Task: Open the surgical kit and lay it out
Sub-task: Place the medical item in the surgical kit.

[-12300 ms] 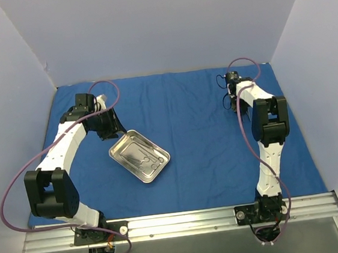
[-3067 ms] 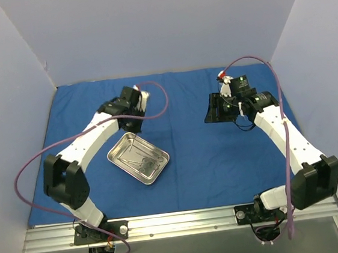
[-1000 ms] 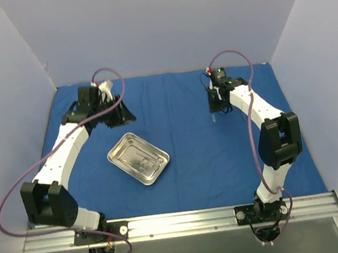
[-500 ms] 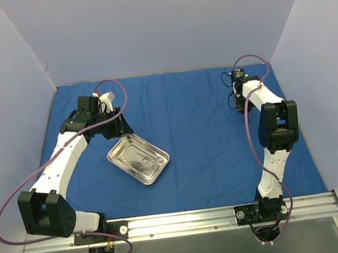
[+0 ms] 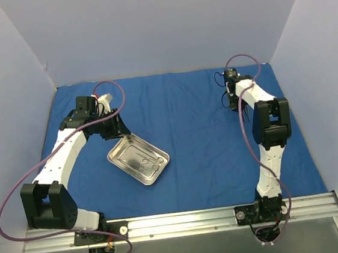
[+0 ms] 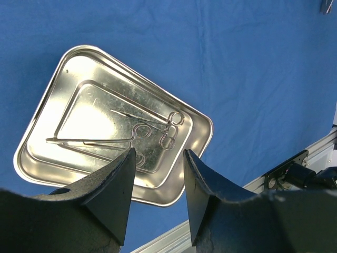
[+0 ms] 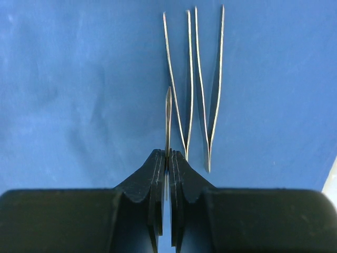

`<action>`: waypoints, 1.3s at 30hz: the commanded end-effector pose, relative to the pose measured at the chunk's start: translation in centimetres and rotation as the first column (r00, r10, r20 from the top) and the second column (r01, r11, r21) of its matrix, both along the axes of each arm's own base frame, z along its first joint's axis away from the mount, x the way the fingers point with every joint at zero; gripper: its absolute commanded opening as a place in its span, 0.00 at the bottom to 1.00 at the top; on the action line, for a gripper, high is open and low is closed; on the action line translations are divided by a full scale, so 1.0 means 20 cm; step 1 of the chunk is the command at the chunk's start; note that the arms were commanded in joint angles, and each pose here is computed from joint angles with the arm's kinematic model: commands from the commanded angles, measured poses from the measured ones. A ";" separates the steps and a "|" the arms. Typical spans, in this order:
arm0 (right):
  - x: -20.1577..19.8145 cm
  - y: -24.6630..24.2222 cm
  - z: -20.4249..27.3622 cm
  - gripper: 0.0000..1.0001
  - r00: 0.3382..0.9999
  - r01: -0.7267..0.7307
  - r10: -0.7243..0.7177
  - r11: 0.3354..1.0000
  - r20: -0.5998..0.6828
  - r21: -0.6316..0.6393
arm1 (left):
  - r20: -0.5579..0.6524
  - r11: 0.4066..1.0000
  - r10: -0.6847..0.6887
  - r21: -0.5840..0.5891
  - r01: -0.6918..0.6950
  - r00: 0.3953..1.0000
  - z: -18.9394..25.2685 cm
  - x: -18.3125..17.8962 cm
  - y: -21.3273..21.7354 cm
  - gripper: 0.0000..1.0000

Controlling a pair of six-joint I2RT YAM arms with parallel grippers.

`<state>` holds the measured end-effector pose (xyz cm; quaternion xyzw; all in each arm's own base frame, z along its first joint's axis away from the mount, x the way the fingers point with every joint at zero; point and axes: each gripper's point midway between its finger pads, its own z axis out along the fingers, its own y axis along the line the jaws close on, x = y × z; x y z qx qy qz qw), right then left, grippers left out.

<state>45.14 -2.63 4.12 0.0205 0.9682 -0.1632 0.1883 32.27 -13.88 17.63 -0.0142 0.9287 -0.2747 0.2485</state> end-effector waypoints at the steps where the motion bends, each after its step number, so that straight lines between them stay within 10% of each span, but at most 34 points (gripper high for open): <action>1: 0.03 -0.02 -0.03 0.00 1.000 -0.001 0.000 1.000 -0.024 -0.026 | 0.036 0.999 -0.024 -0.023 0.025 0.999 0.06 0.04 -0.01 0.50; 12: 0.02 0.03 -0.12 0.02 0.998 -0.010 0.009 1.000 -0.062 -0.014 | 0.025 1.000 -0.013 -0.019 0.013 1.000 0.04 0.04 0.03 0.50; 22: 0.03 0.04 -0.08 0.37 0.999 0.003 -0.003 1.000 -0.038 0.001 | -0.049 1.000 -0.014 -0.015 0.013 0.999 -0.04 0.03 0.03 0.52; 39: 0.08 0.19 0.25 0.43 0.991 -0.035 0.024 0.995 0.128 0.088 | -0.134 0.997 0.075 -0.016 -0.078 0.988 -0.01 -0.13 0.06 0.51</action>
